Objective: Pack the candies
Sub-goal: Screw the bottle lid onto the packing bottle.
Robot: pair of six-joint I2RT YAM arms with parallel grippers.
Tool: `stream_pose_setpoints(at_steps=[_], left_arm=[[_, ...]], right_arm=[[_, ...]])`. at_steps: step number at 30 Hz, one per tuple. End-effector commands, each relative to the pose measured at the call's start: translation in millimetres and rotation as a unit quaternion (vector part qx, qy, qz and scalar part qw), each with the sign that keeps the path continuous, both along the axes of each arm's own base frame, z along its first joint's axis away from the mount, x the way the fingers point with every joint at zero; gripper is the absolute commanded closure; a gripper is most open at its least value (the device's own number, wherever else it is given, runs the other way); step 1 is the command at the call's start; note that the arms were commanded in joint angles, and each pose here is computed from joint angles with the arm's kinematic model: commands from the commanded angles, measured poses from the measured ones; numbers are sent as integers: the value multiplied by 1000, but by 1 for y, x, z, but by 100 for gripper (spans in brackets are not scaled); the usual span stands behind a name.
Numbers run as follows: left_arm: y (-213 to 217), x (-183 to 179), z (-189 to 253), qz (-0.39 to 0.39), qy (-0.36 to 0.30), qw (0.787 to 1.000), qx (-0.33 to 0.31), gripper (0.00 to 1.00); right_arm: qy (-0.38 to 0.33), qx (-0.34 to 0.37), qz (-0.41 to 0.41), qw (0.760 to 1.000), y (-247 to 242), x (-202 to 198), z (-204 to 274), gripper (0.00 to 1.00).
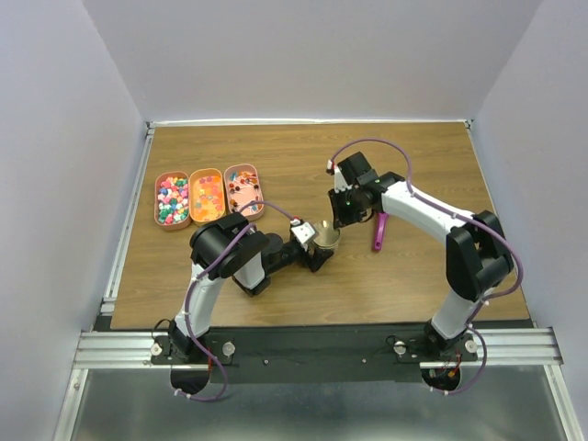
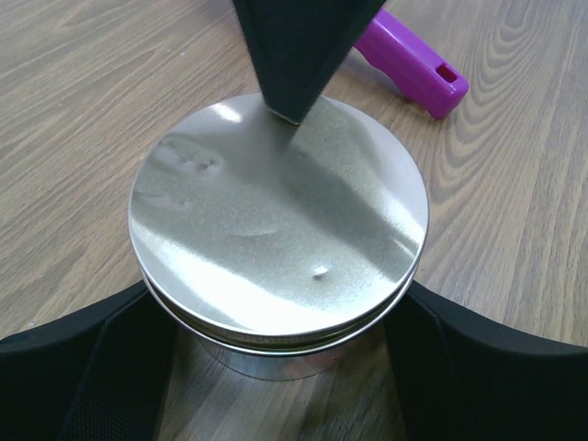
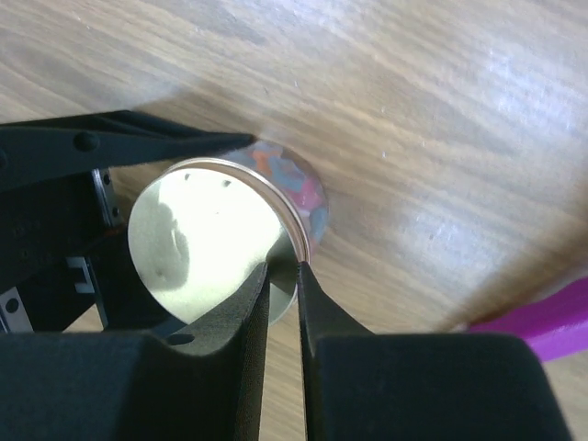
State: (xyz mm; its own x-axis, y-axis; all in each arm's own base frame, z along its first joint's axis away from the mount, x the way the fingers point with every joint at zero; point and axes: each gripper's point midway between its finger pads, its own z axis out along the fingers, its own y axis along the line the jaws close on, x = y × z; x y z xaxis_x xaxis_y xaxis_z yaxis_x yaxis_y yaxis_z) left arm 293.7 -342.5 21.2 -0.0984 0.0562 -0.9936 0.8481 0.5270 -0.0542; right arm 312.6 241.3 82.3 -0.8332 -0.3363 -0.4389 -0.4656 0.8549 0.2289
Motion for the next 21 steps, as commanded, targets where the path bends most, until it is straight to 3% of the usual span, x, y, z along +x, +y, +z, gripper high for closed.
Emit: stream_pose_setpoints(at_steps=[1, 4, 11, 21], left_arm=[[3, 3, 81, 15, -109, 984, -143, 27], [4, 2, 79, 15, -108, 984, -142, 27], [2, 0, 80, 6, -111, 983, -142, 27], [2, 0, 81, 3, -114, 983, -143, 27]], right_arm=[[87, -3, -4, 996, 7, -60, -14, 78], [82, 20, -11, 996, -1, -49, -2, 77], [47, 55, 25, 997, 4, -14, 24, 61], [45, 51, 82, 994, 19, 14, 8, 59]])
